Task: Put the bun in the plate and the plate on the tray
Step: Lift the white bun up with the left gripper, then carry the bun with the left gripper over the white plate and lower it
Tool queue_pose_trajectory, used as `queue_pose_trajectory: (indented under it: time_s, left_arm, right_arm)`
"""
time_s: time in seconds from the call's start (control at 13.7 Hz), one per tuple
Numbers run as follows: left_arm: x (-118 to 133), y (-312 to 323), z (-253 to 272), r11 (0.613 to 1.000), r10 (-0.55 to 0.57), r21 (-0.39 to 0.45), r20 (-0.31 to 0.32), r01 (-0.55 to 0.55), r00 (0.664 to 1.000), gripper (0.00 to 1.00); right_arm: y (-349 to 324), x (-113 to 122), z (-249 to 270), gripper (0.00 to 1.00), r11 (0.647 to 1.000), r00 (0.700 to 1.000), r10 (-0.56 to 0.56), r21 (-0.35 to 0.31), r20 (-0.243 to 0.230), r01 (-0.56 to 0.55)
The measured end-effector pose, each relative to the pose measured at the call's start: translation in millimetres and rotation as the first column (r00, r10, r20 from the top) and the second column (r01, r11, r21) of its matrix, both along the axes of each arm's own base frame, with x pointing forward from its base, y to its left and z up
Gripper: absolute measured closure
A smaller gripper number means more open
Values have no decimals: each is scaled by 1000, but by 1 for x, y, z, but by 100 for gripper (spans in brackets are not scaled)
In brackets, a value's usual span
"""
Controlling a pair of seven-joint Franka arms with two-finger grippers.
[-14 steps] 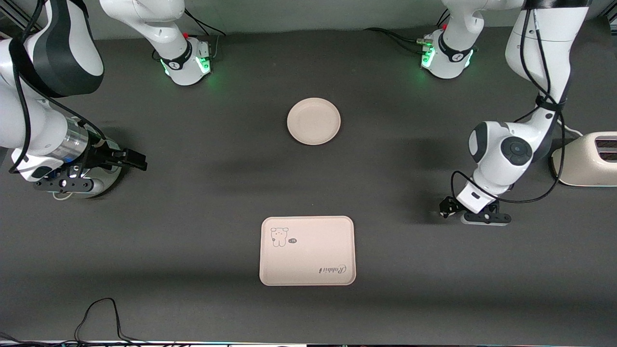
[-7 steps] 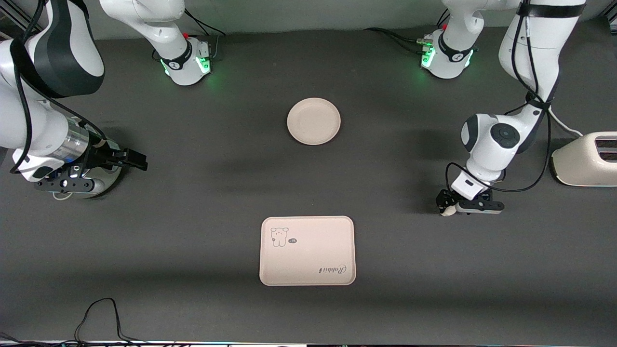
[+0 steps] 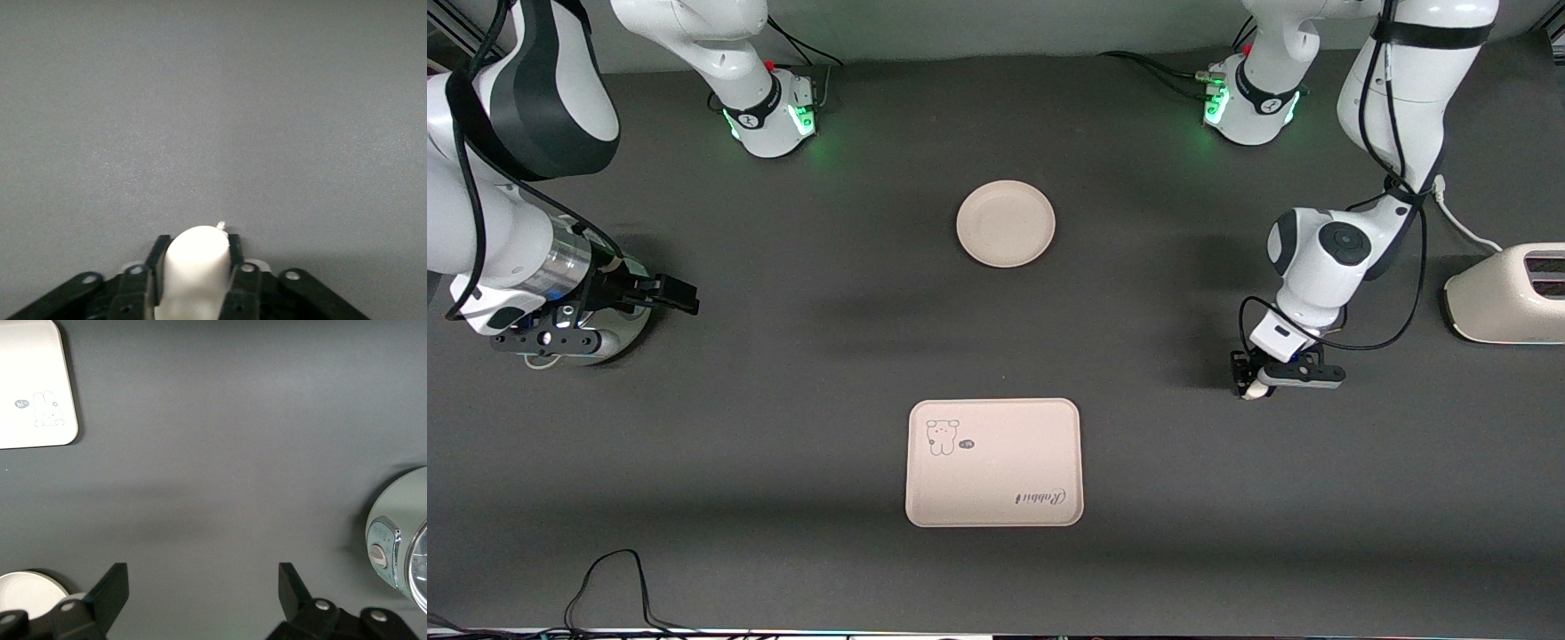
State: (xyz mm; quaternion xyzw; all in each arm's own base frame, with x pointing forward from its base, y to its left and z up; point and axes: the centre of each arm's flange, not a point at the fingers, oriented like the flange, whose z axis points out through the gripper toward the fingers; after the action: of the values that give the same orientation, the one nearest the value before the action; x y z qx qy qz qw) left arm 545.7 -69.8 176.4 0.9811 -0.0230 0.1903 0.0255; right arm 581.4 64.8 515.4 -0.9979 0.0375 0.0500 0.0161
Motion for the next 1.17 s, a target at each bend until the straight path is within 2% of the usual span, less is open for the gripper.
queue_pose_trajectory:
  time_s: [0.15,0.29,0.44,0.73,0.95,1.17]
  left_arm:
    - [2,0,5,1000,0,-1,7,0,1000,79]
    - [5,0,18,1000,0,3,-13,0,1000,84]
    - [11,0,48,1000,1,12,-63,0,998,88]
    - [24,2,157,999,7,33,-185,-1,983,88]
    - [27,2,259,999,14,48,-313,1,950,88]
    - [27,-3,340,1000,9,6,-401,-7,916,88]
  right_arm:
    - [0,0,0,0,1000,1000,0,0,0,0]
    - [0,0,0,0,1000,1000,0,0,0,0]
    - [0,0,0,0,1000,1000,0,0,0,0]
    - [2,0,0,0,1000,1000,3,1,5,-3]
    - [3,0,-5,0,1000,1000,4,1,8,-4]
    - [5,-3,-12,0,1000,1000,7,-1,10,-7]
